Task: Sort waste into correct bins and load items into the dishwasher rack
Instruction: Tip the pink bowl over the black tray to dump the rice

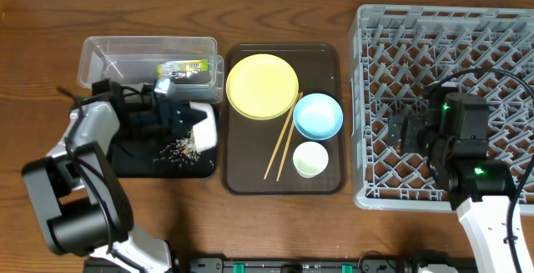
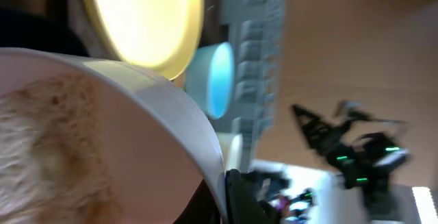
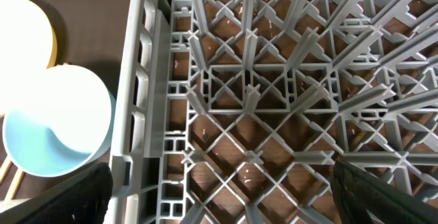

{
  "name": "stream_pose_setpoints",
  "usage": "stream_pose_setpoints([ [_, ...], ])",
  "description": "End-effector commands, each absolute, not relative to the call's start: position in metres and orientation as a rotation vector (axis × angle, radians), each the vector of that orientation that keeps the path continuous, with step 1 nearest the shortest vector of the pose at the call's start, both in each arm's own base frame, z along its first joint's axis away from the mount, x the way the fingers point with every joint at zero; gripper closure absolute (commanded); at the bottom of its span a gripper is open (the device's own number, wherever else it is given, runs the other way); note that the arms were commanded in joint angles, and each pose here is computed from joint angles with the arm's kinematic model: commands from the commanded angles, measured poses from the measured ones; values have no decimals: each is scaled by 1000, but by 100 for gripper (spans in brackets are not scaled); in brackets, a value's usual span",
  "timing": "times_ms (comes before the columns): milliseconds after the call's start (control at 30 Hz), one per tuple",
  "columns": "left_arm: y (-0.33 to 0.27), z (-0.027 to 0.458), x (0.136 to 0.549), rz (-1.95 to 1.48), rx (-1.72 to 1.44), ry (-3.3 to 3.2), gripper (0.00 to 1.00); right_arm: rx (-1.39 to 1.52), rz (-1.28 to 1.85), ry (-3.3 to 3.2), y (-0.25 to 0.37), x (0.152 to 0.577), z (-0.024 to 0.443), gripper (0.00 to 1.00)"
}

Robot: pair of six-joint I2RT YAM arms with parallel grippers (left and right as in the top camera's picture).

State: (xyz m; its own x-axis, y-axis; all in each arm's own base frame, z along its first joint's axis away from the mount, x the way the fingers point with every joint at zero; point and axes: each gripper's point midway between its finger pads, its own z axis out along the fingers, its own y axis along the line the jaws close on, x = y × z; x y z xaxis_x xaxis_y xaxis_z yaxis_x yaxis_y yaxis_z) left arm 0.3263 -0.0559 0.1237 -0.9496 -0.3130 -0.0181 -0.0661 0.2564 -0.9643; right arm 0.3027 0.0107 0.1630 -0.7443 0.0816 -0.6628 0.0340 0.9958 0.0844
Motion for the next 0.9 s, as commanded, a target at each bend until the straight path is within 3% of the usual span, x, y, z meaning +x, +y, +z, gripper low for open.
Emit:
stream_pose_setpoints([
  [0, -46, 154, 334, -1938, -386, 2069, 94, 69, 83, 2393, 11, 305, 171, 1],
  [467, 7, 155, 337, -2108, -1052, 1959, 94, 69, 83, 2393, 11, 305, 171, 1],
  [867, 18, 155, 337, -2152, -1221, 1911, 94, 69, 83, 2394, 11, 306, 171, 1],
])
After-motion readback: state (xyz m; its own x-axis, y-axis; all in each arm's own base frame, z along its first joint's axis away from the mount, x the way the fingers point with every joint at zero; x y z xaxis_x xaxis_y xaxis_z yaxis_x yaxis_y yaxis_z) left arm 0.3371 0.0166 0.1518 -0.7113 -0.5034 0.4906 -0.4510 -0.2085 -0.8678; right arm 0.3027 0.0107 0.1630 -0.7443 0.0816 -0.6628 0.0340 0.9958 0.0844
